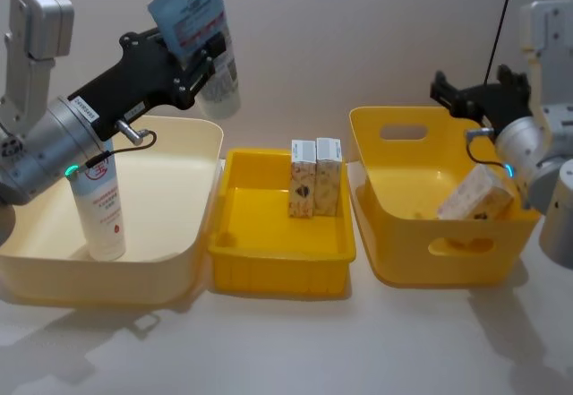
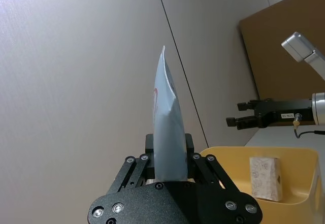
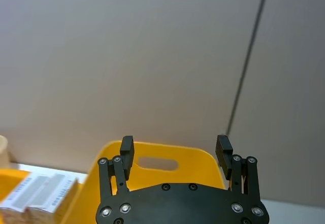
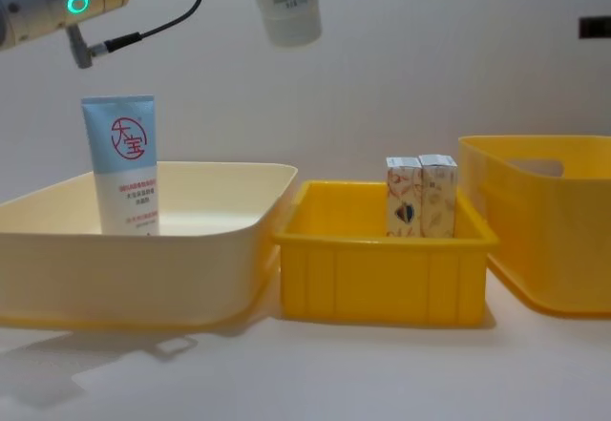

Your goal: Bimanual collaborative sorting of washing and personal care products

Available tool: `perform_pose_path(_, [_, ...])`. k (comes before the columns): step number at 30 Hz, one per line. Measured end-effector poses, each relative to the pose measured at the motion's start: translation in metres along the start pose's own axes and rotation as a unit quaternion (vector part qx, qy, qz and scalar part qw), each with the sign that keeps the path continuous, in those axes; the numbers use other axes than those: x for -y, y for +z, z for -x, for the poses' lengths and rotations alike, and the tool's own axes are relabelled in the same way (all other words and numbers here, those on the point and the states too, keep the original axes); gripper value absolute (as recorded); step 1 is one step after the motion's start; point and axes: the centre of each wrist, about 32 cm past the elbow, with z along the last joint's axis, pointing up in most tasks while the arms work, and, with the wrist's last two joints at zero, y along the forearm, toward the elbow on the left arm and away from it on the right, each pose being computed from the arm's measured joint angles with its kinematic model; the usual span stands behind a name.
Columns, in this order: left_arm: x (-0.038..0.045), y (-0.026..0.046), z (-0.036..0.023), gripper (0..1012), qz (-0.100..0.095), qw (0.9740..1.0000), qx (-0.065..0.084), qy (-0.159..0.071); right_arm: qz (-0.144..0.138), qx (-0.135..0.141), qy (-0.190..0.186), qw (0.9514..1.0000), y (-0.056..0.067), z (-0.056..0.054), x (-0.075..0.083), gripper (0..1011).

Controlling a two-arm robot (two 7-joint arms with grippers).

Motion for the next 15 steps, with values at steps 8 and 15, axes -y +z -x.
perform_pose_path(8, [0.0006,0.0007,-0.0004,292,0.003,1.0000,0.001,-0.002,-0.041,0.007,0.058,0.9974,0.0037,0.0049,-0.0007,1001])
perform_pose_path(15, [0.0036,0.0008,-0.0023,292,0.000,1.0000,0.000,-0.009,-0.039,0.014,0.072,0.9966,0.0037,0.0066,0.0001,1001])
